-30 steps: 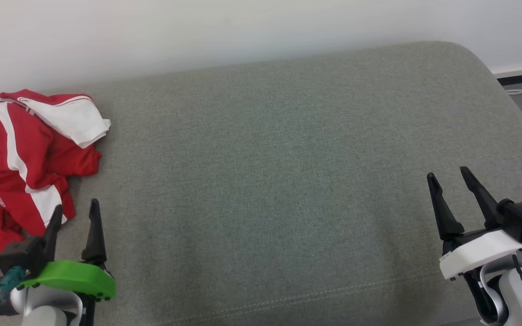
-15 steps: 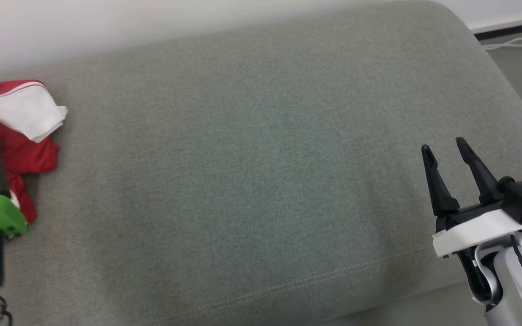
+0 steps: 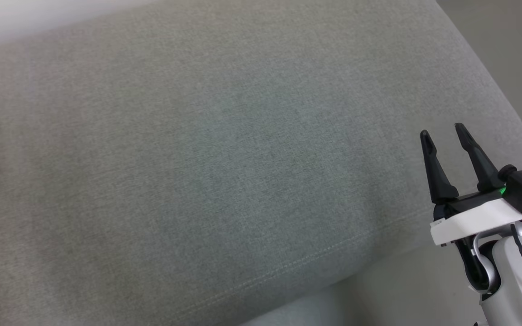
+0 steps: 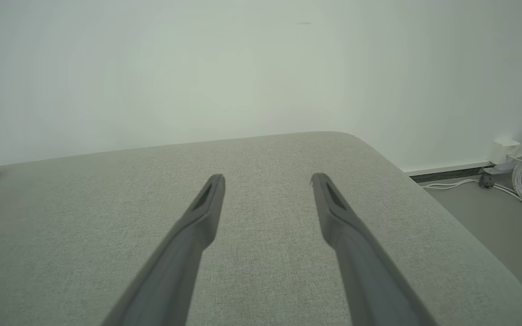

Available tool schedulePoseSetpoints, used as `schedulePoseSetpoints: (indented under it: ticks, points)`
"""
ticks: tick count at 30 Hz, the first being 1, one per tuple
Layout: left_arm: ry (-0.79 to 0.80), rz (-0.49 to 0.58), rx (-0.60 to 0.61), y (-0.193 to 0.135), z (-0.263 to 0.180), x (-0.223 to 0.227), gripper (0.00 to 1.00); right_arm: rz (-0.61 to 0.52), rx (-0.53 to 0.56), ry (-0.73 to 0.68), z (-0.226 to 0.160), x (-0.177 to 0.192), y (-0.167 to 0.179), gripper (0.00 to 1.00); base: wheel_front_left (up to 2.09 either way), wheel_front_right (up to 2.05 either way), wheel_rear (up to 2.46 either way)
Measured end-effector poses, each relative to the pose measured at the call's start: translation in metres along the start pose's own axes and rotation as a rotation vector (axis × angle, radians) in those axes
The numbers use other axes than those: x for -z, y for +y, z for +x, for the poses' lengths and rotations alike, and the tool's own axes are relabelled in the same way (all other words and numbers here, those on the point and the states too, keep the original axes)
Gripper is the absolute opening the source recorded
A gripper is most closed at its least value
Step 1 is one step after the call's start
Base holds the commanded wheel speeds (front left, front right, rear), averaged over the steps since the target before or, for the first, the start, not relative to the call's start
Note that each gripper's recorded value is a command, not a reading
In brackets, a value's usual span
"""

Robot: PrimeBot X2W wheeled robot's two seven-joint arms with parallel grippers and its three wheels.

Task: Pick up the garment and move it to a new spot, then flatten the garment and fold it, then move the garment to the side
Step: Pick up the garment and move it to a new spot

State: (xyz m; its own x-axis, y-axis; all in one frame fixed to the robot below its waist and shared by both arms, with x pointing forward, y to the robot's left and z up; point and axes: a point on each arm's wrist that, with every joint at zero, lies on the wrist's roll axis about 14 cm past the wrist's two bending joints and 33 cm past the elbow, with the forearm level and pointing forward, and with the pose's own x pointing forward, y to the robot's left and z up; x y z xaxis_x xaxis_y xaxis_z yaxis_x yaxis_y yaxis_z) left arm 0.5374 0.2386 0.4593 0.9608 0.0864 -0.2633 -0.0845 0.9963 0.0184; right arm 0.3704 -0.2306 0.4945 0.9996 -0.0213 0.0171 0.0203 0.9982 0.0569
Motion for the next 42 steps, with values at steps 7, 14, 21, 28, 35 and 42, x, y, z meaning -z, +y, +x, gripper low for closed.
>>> schedulePoseSetpoints:
  ticks: [7,14,21,28,35,42]
  points:
    - [0.052,0.058,-0.004,-0.005,0.022,0.013,1.00,-0.009,0.053,0.033,-0.005,0.009,-0.016,1.00,0.00,0.00,0.00]
    - [0.074,0.108,-0.037,0.004,0.038,0.018,1.00,-0.013,0.074,0.065,-0.005,0.019,-0.023,1.00,0.00,0.00,0.00]
    - [0.136,0.138,-0.098,0.024,0.039,0.036,1.00,-0.002,0.056,0.083,0.000,0.027,-0.016,1.00,0.00,0.00,0.00]
    - [0.158,0.127,-0.118,0.031,0.037,0.043,0.38,-0.005,0.039,0.088,0.001,0.029,-0.013,1.00,0.00,0.00,0.00]
    - [0.143,0.090,-0.122,0.026,0.039,0.040,0.00,0.001,0.037,0.089,0.002,0.030,-0.011,1.00,0.00,0.00,0.00]
    - [-0.024,0.143,-0.069,0.003,0.044,-0.010,0.00,0.009,0.048,0.076,0.003,0.027,-0.013,1.00,0.00,0.00,0.00]
